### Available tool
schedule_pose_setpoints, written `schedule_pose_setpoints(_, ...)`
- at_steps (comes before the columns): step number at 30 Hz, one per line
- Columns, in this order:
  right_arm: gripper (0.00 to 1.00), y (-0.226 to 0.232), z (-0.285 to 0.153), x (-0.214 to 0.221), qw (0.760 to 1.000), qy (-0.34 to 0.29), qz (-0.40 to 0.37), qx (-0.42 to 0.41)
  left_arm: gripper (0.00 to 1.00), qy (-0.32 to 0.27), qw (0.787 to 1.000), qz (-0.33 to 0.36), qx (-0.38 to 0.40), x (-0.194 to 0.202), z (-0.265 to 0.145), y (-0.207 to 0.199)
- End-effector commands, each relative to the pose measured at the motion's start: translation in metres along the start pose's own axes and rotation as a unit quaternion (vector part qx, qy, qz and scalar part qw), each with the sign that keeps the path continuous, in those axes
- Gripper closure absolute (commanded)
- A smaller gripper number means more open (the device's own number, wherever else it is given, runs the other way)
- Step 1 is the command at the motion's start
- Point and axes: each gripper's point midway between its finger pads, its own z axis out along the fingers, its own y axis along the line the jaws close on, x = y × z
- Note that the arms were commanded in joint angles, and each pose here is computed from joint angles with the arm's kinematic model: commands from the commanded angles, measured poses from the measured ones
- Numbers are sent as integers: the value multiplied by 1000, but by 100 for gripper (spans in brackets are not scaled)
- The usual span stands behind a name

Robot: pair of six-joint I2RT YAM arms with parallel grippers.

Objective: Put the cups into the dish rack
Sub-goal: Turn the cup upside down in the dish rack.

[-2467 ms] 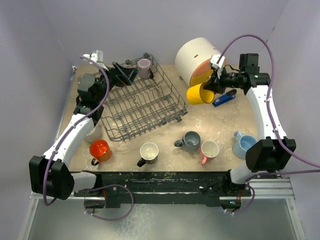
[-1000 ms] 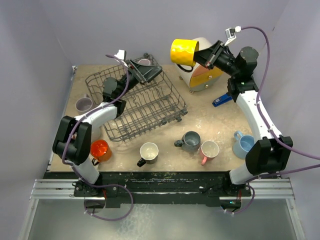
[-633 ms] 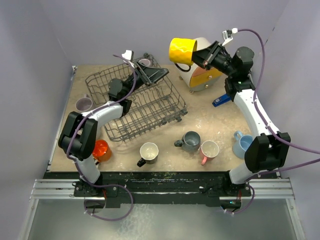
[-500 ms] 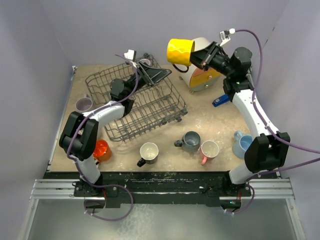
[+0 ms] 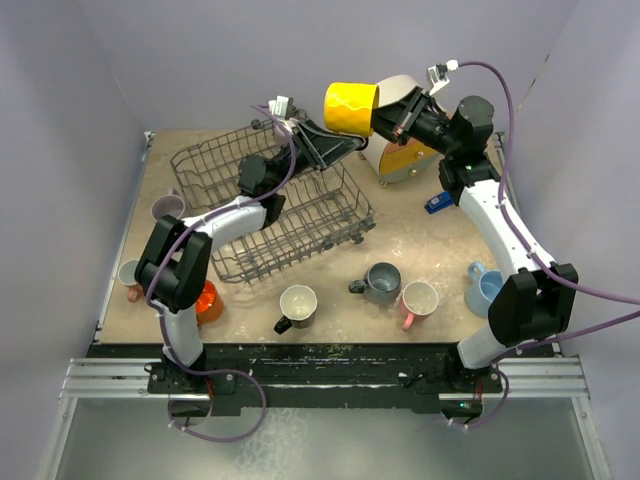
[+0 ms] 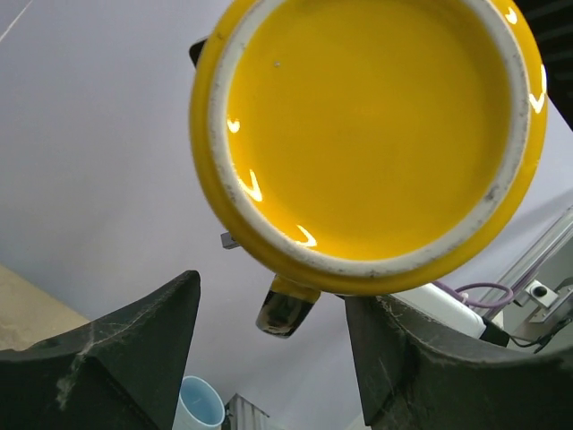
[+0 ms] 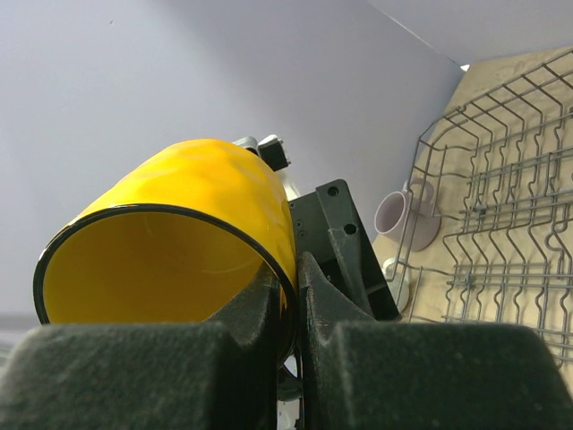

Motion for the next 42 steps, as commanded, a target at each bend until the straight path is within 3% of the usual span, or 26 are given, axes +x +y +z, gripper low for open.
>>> schedule_pose_setpoints(1,100,37,-2,-12,998,-29,-23,-42,33,-28,997,47,62,-14,12,-36)
schedule_pose_setpoints(7,100,38,2,-9,999,-23,-9,-41,39,-45,994,60,75,-23,16,-44)
schedule_pose_setpoints(11,100,41,3,-8,999,-20,-5,-44,49,-50,993,65,85,-26,19,-48)
schedule_pose_setpoints(19,100,40,4,-6,999,-20,1,-42,80,-46,993,61,92,-25,20,-47)
schedule_pose_setpoints(22,100,38,5,-6,999,-19,3,-40,100,-45,993,57,93,-23,20,-45)
schedule_pose_setpoints(25,97,37,5,-5,999,-19,0,-39,100,-45,993,57,96,-24,19,-47)
schedule_pose_setpoints(33,67,27,1,3,999,-11,-25,-33,100,-67,991,52,107,-32,9,-57)
schedule_pose_setpoints(42,43,38,-7,20,987,26,-134,-90,100,-82,989,56,109,-44,-8,-67)
